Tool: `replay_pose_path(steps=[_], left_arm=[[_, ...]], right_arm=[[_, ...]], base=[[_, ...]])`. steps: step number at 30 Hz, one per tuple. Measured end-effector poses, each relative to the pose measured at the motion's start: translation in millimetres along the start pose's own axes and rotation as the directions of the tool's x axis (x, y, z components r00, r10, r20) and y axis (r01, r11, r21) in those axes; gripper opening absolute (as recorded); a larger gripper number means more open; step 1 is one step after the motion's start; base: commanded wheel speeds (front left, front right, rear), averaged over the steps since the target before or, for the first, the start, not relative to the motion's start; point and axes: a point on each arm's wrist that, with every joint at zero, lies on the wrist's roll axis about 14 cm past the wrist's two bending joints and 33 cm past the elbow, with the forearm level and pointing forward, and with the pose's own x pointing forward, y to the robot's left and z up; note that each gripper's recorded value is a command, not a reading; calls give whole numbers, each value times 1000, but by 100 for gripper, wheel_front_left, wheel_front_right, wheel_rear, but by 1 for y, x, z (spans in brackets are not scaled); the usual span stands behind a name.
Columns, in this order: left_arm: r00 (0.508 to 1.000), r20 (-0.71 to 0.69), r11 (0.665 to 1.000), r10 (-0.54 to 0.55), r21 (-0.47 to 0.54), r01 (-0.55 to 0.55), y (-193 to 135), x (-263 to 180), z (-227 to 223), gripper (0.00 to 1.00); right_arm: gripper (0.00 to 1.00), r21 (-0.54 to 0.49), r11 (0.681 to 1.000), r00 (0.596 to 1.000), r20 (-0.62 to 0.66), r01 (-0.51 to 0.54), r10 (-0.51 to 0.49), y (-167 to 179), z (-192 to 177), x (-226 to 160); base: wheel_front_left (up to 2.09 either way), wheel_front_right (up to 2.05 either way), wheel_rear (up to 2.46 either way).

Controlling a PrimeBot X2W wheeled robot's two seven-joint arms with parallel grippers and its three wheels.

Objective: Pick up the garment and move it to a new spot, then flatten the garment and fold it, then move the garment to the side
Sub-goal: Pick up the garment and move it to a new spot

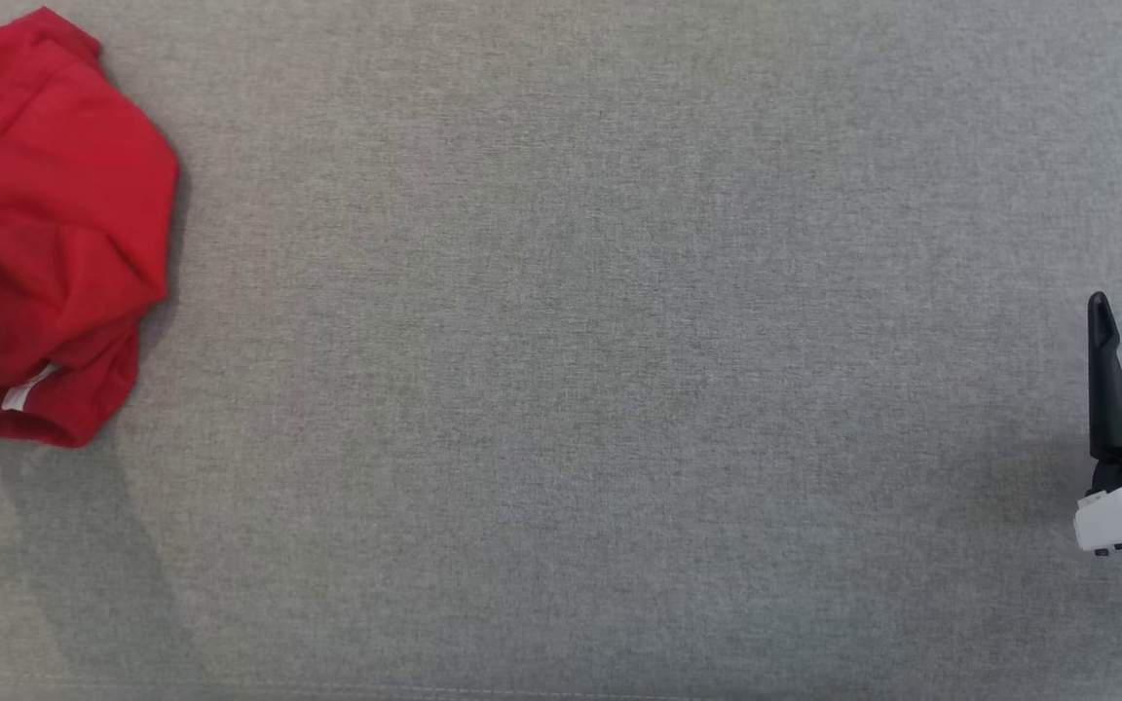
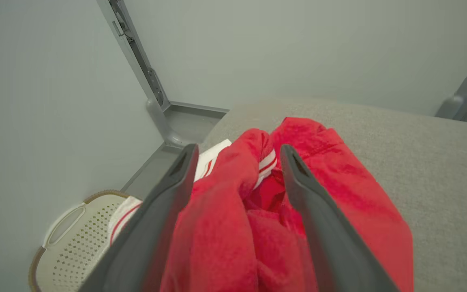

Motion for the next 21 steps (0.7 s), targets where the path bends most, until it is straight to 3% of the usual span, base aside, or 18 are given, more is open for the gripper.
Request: replay_pose_path(steps=[7,12,13,14,21], left_arm=[[953,-303,999,18,-36,-30,9,-8,-71,100],[928,-374,998,6,-53,-28,12,-17,-85,100],[920,-391,998,7,-55,-31,13,-19,-89,47],[914,-405,998,3,-55,-28,13,-21,-93,1],[932,-363,998,-5,-60,-18,13,-23,-84,0]], right_arm=[[100,-4,1000,1000,-11,5,-5,-2,-2,-2],[100,3,1000,1000,-5,-13,13,5,1,0],[100,4,1000,1000,-5,-16,16,6,1,0],[100,6,1000,1000,-7,-18,18,7,0,-1],[100,22,1000,1000,2,-13,13,9,4,-7]], base=[[0,0,0],[0,0,0],[0,0,0],[0,0,0],[0,0,0]])
